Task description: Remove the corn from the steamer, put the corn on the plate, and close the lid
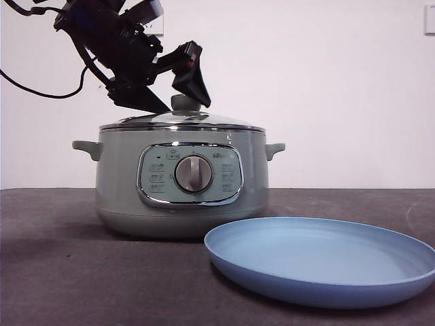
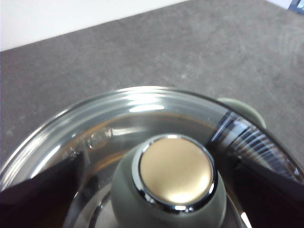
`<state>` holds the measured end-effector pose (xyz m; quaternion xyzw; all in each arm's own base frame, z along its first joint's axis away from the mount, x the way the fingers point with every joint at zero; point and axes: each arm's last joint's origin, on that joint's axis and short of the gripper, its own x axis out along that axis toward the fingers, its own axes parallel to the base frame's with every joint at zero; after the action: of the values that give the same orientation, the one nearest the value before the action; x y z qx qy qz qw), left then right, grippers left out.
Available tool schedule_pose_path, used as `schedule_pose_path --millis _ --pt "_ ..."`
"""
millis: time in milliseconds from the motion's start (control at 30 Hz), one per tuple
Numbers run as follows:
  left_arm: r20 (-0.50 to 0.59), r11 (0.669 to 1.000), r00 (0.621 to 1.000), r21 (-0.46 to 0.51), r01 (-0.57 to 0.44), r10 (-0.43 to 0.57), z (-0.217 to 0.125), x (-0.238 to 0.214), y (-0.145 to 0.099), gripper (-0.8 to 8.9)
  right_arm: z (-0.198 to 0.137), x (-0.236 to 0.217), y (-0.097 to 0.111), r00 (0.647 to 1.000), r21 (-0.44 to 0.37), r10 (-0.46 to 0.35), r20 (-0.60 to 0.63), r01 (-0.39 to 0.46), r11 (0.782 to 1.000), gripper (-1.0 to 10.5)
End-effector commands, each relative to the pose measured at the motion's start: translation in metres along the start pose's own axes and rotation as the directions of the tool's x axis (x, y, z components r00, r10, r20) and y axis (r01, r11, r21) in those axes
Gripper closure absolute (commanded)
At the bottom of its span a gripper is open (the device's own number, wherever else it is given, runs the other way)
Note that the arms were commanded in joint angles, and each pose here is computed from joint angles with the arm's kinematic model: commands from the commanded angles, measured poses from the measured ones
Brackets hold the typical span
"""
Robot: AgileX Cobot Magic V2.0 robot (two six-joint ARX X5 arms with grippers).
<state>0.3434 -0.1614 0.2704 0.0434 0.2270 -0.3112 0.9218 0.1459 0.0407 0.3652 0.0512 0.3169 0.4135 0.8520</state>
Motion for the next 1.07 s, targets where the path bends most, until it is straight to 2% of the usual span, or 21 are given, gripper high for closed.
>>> schedule_pose_path --millis 33,100,233,367,500,800,1067 --pt "-0.019 1.000 1.000 0.009 0.000 0.000 -0.004 0.004 -0.001 4.58 0.000 0.000 0.000 1.000 -0.004 0.002 0.000 -0.002 1.000 3.8" --pt "-0.025 1.000 1.000 0.009 0.004 -0.003 -0.004 0.004 -0.003 4.83 0.000 0.000 0.000 1.000 -0.004 0.002 0.000 -0.002 1.000 3.8" --pt "-0.039 1.000 0.999 0.009 0.012 -0.012 -0.006 0.004 -0.005 6.35 0.000 0.000 0.000 1.000 -0.004 0.002 0.000 -0.002 1.000 3.8" --pt "-0.041 1.000 0.999 0.012 0.020 -0.020 -0.006 0.005 -0.008 7.11 0.000 0.000 0.000 1.000 -0.003 0.003 0.000 -0.003 1.000 3.8" --pt "-0.041 1.000 0.999 0.011 0.022 -0.022 -0.006 0.005 -0.009 8.27 0.000 0.000 0.000 1.000 -0.003 0.003 0.000 -0.003 1.000 3.8" --pt "0.008 1.000 1.000 0.015 0.020 -0.020 0.004 -0.002 -0.009 8.22 0.000 0.000 0.000 1.000 -0.003 0.002 0.000 -0.002 1.000 3.8" --pt "0.085 0.999 0.996 0.032 0.017 -0.020 0.033 -0.023 -0.012 8.22 0.000 0.000 0.000 1.000 -0.003 0.002 0.000 -0.002 1.000 3.8"
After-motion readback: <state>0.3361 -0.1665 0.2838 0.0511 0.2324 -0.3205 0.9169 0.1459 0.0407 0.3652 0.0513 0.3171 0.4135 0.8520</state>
